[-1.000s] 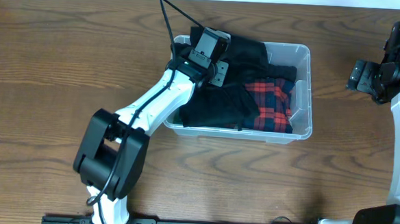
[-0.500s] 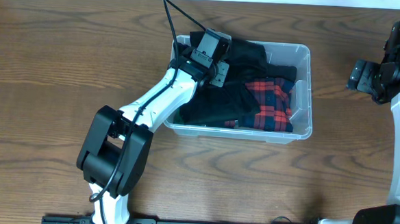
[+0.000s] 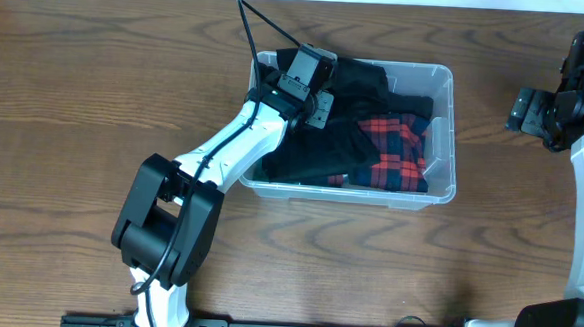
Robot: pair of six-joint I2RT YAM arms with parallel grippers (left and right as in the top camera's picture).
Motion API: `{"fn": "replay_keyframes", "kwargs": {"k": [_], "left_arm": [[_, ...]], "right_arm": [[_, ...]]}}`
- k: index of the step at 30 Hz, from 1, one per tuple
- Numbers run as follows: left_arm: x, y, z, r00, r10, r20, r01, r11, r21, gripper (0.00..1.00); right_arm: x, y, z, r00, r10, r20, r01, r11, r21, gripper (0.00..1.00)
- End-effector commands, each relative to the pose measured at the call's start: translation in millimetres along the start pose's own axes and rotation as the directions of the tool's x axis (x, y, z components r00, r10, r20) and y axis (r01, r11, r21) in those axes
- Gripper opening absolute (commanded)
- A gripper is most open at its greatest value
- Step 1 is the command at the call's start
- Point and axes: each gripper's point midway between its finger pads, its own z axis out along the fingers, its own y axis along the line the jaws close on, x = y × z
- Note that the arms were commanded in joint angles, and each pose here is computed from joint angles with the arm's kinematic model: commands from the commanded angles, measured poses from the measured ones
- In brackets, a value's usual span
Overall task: Pack container
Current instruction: 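Tuck the black shirt's edges into the bin with the left gripper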
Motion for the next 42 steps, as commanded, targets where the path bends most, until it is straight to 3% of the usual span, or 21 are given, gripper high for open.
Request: {"fn": "replay_keyframes", "kwargs": {"k": [1, 7, 13, 25, 35, 42], "left_arm": [[60.3, 9.9, 19.7, 0.982, 0.02, -0.187, -0.027, 0.999, -0.035, 0.13], [-49.1, -4.9, -84.9, 0.986, -0.001, 0.167, -0.003, 1.0, 0.02, 0.13], [-77.1, -7.8, -123.0, 0.957, -0.01, 0.289, -0.002, 0.999, 0.04, 0.13], [-68.7, -10.4, -46.6, 0.966, -0.007, 0.258, -0.003, 0.999, 0.036, 0.13], [2.2, -3.0, 50.5, 0.999, 0.008, 0.046, -0.008, 1.0, 0.002, 0.13], [26.1, 0.0, 72.8, 1.0, 0.015, -0.018, -0.015, 1.0, -0.008, 0.13]], "right_arm": [[0.4, -4.9, -1.7, 1.0, 0.007, 0.005, -0.007, 1.0, 0.013, 0.99], [0.4, -4.9, -1.7, 1.0, 0.007, 0.005, -0.007, 1.0, 0.013, 0.99], [0.4, -4.9, -1.7, 1.0, 0.007, 0.005, -0.007, 1.0, 0.013, 0.99], [0.4, -4.9, -1.7, 1.0, 0.007, 0.005, -0.007, 1.0, 0.013, 0.99], [0.4, -4.9, -1.7, 1.0, 0.007, 0.005, -0.007, 1.0, 0.013, 0.99], [0.4, -4.9, -1.7, 1.0, 0.007, 0.005, -0.007, 1.0, 0.013, 0.99]]}}
